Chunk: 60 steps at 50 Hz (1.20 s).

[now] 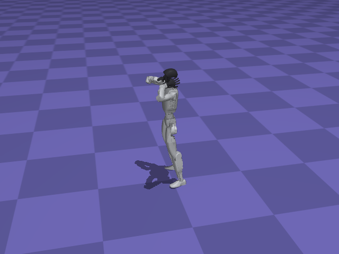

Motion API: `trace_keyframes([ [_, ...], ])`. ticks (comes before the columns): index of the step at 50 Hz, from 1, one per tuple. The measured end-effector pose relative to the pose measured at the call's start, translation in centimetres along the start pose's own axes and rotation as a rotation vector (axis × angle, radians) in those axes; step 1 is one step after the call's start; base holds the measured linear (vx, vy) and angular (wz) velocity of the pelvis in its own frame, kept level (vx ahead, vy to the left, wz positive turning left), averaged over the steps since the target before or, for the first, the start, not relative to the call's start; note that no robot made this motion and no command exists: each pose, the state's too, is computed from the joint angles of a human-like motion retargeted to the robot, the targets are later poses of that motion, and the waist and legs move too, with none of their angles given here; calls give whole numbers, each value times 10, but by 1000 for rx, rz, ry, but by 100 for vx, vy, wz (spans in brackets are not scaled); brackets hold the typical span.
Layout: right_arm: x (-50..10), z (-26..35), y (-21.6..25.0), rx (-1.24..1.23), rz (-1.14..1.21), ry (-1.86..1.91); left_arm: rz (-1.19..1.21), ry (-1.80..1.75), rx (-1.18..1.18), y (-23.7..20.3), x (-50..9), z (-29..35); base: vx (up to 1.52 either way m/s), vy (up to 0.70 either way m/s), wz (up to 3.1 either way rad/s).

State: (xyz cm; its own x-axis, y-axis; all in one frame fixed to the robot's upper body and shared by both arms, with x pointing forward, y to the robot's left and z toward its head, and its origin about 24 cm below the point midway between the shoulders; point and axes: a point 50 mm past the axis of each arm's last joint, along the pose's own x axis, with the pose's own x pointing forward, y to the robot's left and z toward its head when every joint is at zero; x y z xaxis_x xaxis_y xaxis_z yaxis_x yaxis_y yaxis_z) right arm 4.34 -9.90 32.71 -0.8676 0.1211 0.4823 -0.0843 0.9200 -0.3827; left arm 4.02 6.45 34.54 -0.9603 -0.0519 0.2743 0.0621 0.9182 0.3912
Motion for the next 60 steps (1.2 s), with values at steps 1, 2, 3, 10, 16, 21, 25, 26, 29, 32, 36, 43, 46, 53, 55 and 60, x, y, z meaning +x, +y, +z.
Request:
trace_keyframes([
  [1,0,0,0,1,4,-4,5,5,3,0,-1,0,0,0,0],
  [2,1,0,1,3,8,-7,10,11,6,0,-1,0,0,0,0],
  [3,1,0,1,4,11,-11,16,17,9,1,-2,0,0,0,0],
  [10,3,-1,2,10,12,-16,48,63,22,3,-6,0,0,0,0],
  [16,2,-2,3,24,4,-3,47,101,31,4,-11,2,0,0,0],
  [21,2,-2,3,27,11,0,39,135,40,6,-15,3,0,0,0],
  [25,2,-2,4,18,23,-2,45,161,54,7,-17,3,0,0,0],
  [26,2,-2,4,15,25,-3,49,167,57,7,-18,3,0,0,0],
  [29,2,-3,5,11,28,-2,65,184,63,8,-19,3,0,0,0],
  [32,2,-3,5,10,26,4,83,200,61,9,-20,3,0,0,0],
  [36,1,-4,5,10,19,19,108,222,53,9,-22,4,0,0,0],
  [43,-3,-4,4,5,17,59,136,258,37,10,-25,5,-2,1,-3],
  [46,-5,-4,4,3,22,75,139,273,33,11,-26,6,-6,0,-10],
  [53,-6,-5,5,8,22,95,146,302,19,12,-27,7,-6,-2,-16],
  [55,-6,-5,5,11,18,96,149,310,13,12,-27,7,-7,-3,-21],
  [60,-6,-6,6,10,12,98,158,331,1,13,-28,8,-7,-4,-24],
])
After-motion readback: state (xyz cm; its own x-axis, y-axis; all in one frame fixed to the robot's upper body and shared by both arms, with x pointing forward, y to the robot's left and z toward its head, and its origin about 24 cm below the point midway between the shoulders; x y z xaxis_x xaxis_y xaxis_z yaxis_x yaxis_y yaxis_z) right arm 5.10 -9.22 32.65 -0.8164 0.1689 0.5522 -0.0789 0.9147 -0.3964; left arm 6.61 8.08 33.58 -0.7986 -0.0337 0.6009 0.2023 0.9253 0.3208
